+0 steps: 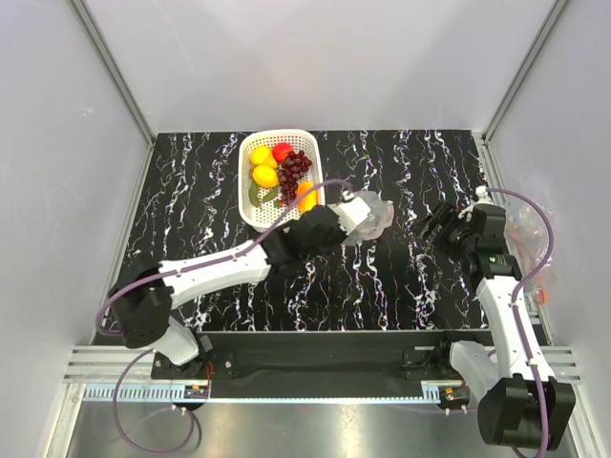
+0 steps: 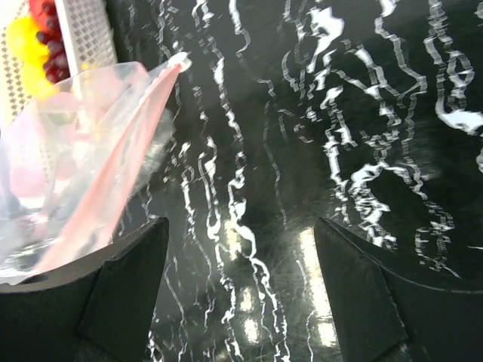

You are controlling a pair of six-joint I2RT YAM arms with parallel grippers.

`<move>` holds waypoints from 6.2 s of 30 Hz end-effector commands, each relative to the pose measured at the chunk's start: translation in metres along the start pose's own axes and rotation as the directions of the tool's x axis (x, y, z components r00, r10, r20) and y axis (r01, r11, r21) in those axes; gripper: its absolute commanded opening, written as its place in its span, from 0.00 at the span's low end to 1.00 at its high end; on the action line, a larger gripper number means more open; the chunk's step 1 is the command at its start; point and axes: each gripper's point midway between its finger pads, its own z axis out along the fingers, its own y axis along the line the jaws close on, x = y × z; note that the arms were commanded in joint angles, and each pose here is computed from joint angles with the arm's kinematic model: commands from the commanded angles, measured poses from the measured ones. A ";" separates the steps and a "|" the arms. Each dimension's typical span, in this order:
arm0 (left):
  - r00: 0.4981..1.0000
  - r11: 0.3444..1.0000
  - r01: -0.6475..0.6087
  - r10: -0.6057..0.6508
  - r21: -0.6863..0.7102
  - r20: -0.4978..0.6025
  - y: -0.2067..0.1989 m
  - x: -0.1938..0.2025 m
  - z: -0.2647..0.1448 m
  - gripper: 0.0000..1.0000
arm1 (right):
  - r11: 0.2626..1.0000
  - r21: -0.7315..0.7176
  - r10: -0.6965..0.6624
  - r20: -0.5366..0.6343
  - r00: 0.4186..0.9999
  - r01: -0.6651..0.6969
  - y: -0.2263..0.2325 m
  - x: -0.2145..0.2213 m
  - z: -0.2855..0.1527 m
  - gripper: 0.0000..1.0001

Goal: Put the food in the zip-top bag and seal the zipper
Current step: Open the zipper of the food storage bag at the center of the board.

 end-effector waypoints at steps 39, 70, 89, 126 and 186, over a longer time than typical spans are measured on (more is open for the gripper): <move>0.853 0.687 0.387 -0.519 0.615 0.044 0.003 -0.034 -0.109 0.00 | 0.459 -0.711 -0.403 0.367 0.838 0.532 0.163 -0.026 -0.043 0.55; 0.912 0.837 0.358 -0.408 0.415 0.036 -0.028 0.042 -0.077 0.00 | 0.925 -0.148 0.304 -0.262 0.916 -0.349 0.109 0.024 0.015 0.69; 0.922 0.835 0.339 -0.387 0.433 0.025 -0.040 0.061 -0.084 0.00 | 0.865 -0.102 0.414 -0.407 0.814 -0.491 0.135 0.095 0.046 0.53; 0.794 0.797 0.513 -0.582 0.319 0.175 0.026 -0.038 -0.165 0.77 | 0.940 -0.173 -0.318 -0.136 0.938 0.293 0.176 0.000 -0.014 0.00; 0.502 0.387 0.800 -0.850 0.458 -0.159 -0.058 0.000 -0.014 0.42 | 0.896 -0.249 -0.378 0.007 0.926 0.368 0.155 0.112 0.006 0.00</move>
